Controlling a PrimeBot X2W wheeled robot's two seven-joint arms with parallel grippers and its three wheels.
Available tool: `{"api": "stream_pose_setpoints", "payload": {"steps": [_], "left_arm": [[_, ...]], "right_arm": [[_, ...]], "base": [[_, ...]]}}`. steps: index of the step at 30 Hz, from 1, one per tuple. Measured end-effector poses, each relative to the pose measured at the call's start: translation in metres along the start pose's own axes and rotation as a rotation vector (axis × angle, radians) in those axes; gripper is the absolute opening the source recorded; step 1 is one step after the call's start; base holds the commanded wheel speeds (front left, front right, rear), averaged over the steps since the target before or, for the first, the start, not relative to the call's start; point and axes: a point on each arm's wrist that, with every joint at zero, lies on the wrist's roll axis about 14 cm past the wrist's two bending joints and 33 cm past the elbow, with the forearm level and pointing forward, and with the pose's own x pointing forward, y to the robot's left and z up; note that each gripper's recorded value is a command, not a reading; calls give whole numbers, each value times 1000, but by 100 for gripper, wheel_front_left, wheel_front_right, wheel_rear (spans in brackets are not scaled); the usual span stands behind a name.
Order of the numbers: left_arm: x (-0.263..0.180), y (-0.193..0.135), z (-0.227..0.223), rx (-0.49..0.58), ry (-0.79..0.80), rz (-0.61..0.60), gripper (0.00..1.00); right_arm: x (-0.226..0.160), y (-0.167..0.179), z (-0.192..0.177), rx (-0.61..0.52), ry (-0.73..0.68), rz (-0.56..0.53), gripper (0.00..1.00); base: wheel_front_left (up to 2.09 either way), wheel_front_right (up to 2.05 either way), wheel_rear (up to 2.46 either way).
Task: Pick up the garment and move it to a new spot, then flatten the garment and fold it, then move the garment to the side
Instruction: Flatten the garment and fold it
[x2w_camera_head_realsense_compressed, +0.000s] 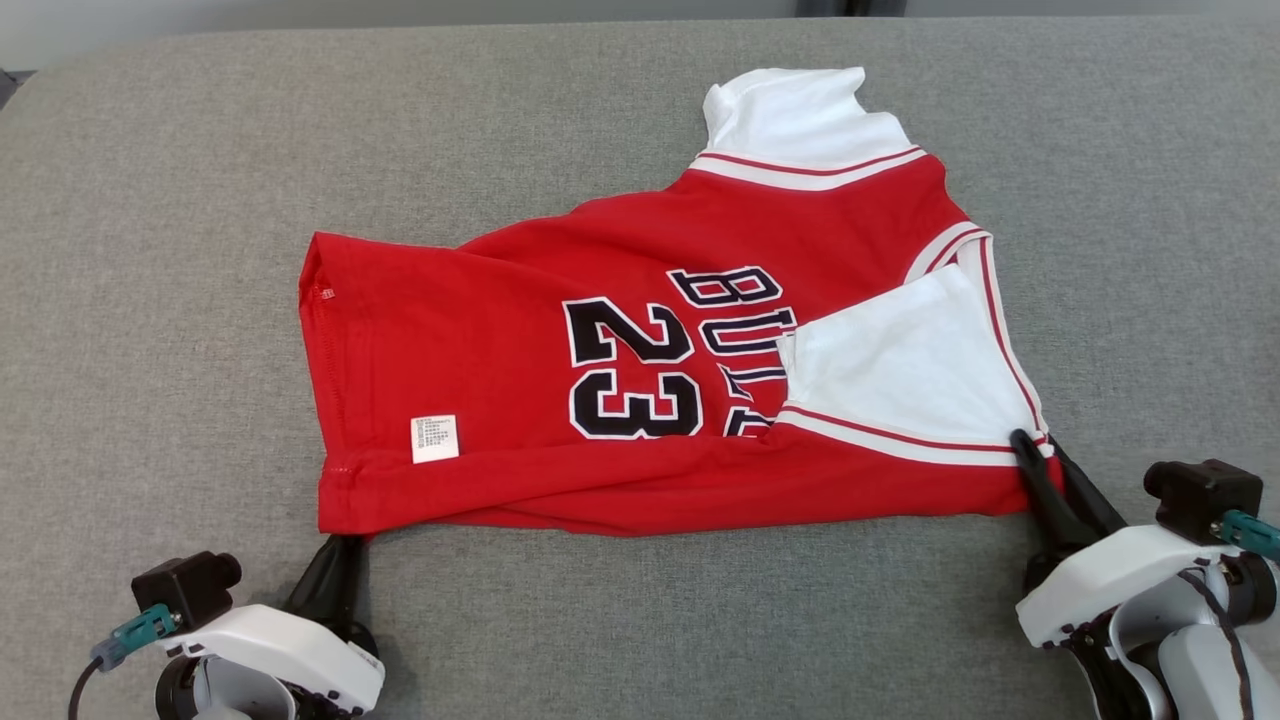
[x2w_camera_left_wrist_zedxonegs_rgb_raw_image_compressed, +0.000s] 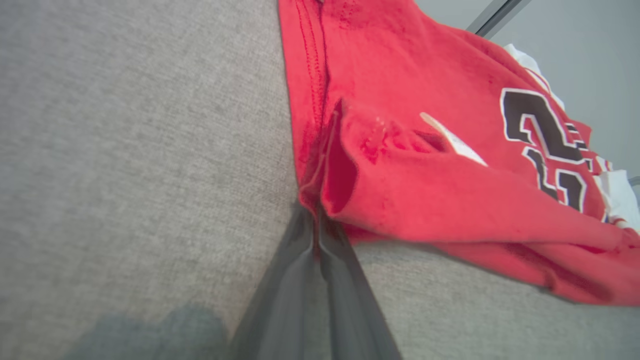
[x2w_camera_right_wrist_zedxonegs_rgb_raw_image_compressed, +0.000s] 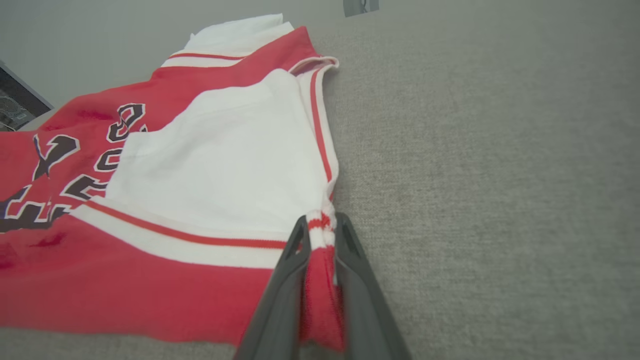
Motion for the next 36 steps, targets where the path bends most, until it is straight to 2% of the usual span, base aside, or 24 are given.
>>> {"api": "stream_pose_setpoints", "payload": {"steps": [5,9,18,23,24,25,26,31,36], "left_arm": [[-8,-8,1,7,43,-53,0],[-31,-7,-1,54,117,-90,0],[-69,1,16,92,166,-67,0],[-76,3,16,77,192,-49,0],[-77,3,11,71,214,-48,0],[-78,4,6,70,232,-47,8],[-79,4,3,68,241,-43,100],[-75,-6,9,66,168,-47,100],[-71,-23,52,90,-65,-47,100]], "right_arm": [[-6,1,7,34,-35,6,0],[-25,1,10,70,-51,1,0],[-74,1,-8,168,-5,-67,0],[-86,2,-24,200,45,-91,0],[-87,2,-28,207,62,-93,34],[-88,3,-32,202,82,-93,80],[-88,3,-33,189,82,-94,100],[-82,-4,3,111,-56,-107,100],[-79,-10,64,-27,-254,-122,100]], "base": [[0,0,0],[0,0,0],[0,0,0],[0,0,0],[0,0,0],[0,0,0],[0,0,0],[0,0,0],[0,0,0]]}}
